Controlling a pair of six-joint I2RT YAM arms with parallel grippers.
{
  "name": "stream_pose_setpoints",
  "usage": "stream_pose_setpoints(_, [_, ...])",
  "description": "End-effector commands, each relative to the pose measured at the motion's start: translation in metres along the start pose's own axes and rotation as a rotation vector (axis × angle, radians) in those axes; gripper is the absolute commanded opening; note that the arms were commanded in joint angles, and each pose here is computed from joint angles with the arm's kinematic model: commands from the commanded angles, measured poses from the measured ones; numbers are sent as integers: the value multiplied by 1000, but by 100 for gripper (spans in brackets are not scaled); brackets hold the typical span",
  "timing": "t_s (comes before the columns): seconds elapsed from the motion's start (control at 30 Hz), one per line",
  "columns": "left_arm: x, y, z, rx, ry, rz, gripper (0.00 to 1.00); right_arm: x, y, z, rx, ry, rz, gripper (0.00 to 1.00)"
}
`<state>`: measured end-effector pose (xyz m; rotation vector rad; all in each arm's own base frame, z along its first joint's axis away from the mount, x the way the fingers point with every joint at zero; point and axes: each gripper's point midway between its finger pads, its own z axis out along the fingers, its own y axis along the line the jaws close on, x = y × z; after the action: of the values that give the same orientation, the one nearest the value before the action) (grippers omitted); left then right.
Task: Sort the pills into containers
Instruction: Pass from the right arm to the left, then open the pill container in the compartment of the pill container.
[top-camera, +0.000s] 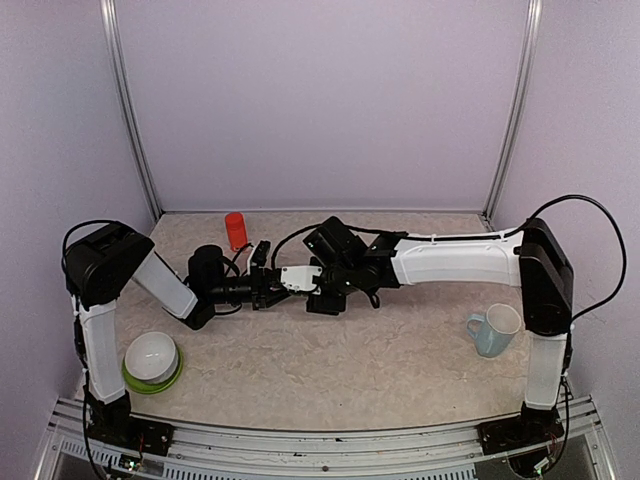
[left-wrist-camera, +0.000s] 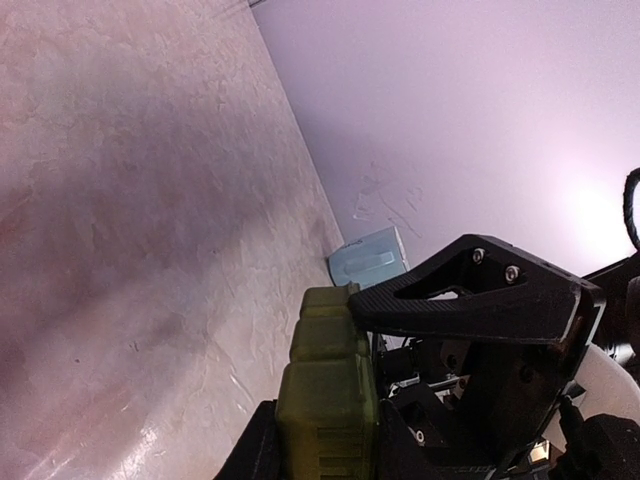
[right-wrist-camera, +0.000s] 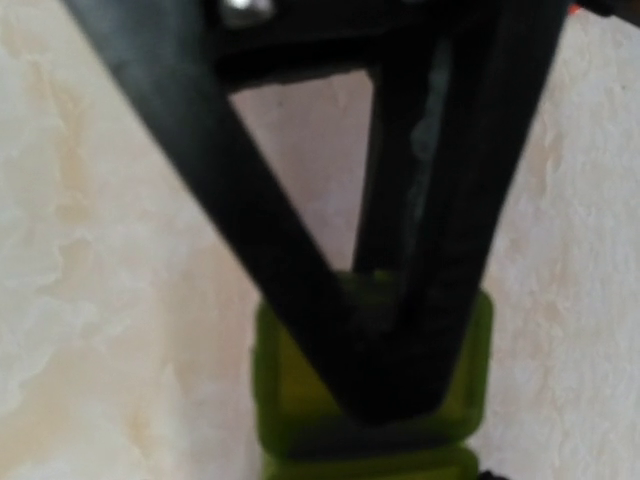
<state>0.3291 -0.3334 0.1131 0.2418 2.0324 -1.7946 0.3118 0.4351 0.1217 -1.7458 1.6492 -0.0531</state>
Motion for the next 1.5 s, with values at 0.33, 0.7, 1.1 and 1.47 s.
stream_pose_setpoints(0.33, [-8, -14, 0, 47, -9, 46, 14, -11, -15, 2, 78, 0, -18, 61])
stream_pose_setpoints(0.7, [-8, -15, 0, 53, -7, 45, 14, -12, -14, 6, 71, -2, -23, 37])
stream_pose_setpoints(1.1, [-7, -10, 1, 42, -5, 40, 13, -25, -3, 2, -20, -45, 0, 10])
stream_pose_setpoints(1.47, [-8, -2, 3, -17, 5, 68, 13, -30, 1, -3, -156, -54, 66, 18])
